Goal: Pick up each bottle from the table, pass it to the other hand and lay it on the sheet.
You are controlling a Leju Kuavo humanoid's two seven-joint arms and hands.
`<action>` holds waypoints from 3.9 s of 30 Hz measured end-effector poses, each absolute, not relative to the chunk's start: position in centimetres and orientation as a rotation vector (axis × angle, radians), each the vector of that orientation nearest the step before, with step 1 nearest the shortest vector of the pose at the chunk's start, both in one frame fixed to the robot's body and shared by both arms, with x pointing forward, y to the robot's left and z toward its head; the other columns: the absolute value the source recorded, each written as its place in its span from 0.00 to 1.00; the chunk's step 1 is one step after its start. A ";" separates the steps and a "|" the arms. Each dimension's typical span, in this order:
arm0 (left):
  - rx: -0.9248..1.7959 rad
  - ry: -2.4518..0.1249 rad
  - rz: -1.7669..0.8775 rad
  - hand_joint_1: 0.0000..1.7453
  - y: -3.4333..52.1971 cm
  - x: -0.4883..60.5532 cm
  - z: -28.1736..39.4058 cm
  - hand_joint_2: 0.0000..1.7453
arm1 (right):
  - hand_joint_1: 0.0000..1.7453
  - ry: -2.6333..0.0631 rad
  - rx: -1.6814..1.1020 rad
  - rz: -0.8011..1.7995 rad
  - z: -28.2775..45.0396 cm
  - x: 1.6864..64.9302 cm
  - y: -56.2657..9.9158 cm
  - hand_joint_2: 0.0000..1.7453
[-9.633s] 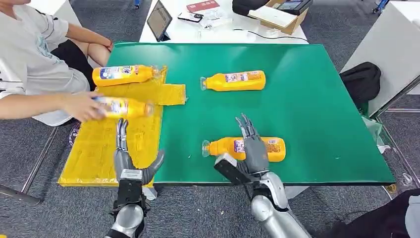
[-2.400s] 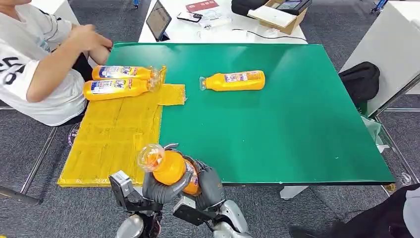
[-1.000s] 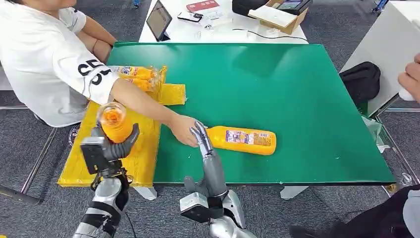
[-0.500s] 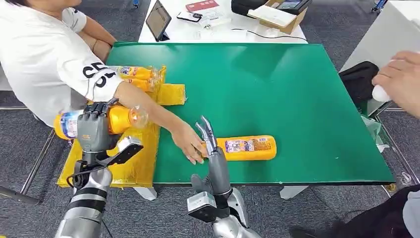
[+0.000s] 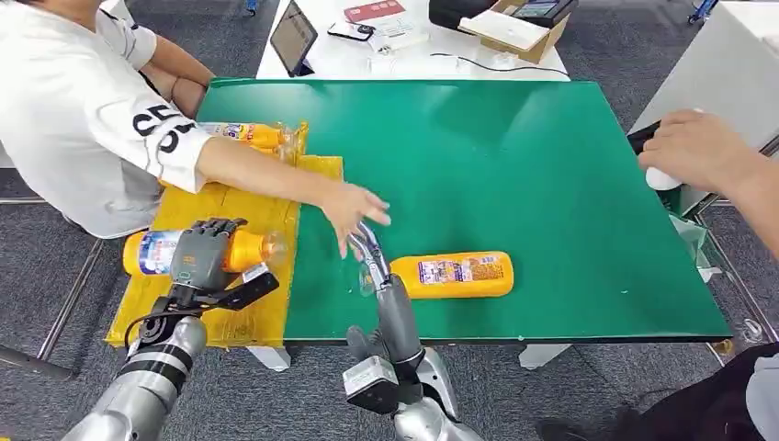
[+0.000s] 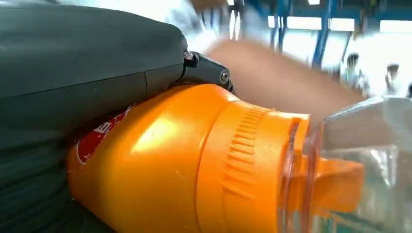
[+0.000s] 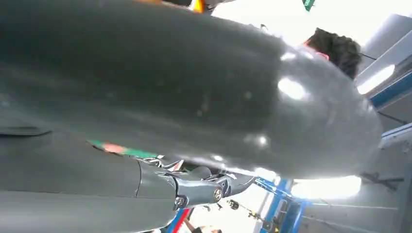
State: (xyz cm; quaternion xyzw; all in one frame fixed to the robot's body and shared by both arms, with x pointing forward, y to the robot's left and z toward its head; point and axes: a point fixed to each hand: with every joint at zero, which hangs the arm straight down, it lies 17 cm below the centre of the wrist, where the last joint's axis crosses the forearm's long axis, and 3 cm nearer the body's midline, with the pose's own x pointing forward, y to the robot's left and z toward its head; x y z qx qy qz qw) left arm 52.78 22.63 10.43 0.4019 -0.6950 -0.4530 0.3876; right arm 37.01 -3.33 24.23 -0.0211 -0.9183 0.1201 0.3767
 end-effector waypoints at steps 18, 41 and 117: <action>0.886 -1.448 -1.278 1.00 24.6 55.5 5.4 1.00 | 0.00 -2.308 -0.028 0.335 23.0 37.3 -2.6 0.00; 0.685 -1.369 -1.166 0.00 24.4 55.3 3.6 0.00 | 0.00 -2.266 -0.023 0.371 21.8 37.5 -2.0 0.00; 0.430 -2.131 0.036 0.00 15.0 39.0 18.5 1.00 | 0.00 -1.779 -0.888 0.843 14.5 47.1 -22.1 1.00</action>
